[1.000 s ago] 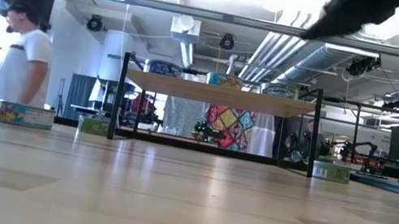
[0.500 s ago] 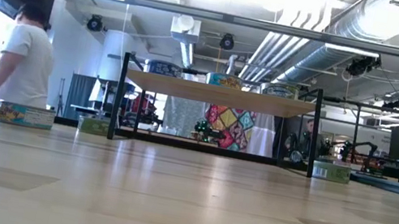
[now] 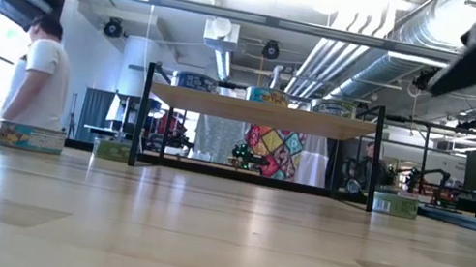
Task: Stack canned seafood by type on shelf
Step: Stack the blue tuna can on top of the other blue tuna can on the shelf
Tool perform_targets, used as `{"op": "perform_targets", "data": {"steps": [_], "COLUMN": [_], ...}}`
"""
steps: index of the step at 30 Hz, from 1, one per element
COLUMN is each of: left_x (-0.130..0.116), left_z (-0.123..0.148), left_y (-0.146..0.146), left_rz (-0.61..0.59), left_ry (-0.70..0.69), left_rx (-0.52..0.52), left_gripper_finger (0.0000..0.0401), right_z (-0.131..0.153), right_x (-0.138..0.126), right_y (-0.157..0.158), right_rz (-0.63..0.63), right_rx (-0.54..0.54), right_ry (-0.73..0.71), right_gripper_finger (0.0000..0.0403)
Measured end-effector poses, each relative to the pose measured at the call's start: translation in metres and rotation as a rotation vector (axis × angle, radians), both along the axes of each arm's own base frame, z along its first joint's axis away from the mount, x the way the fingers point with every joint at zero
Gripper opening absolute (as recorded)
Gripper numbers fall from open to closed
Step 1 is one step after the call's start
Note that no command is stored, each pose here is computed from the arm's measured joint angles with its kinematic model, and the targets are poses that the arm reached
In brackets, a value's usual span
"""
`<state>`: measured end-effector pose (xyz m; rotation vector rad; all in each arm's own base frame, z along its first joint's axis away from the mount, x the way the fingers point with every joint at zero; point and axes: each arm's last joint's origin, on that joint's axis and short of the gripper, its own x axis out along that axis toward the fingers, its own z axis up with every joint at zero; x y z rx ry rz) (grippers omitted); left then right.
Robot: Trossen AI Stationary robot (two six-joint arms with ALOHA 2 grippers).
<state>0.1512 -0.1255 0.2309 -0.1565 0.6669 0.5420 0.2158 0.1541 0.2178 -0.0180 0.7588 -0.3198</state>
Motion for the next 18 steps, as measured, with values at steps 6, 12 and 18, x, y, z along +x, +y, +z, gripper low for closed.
{"op": "perform_targets", "data": {"steps": [6,12,18], "left_x": [-0.006,-0.012,-0.028], "left_z": [-0.008,-0.022,-0.049], "left_y": [0.007,-0.006,-0.006], "left_rz": [0.06,0.04,0.087], "left_ry": [0.239,0.29,0.347], "left_rx": [-0.163,-0.249,-0.253], "left_gripper_finger": [0.0028,0.0105,0.0184], "right_z": [0.004,-0.002,-0.027], "right_x": [0.01,0.013,0.026], "right_y": [-0.003,-0.002,0.005], "right_rz": [0.019,0.038,0.012], "right_rx": [0.0,-0.051,-0.134], "right_ry": [-0.042,-0.021,-0.011], "right_gripper_finger": [0.0003,0.0003,0.0003]}}
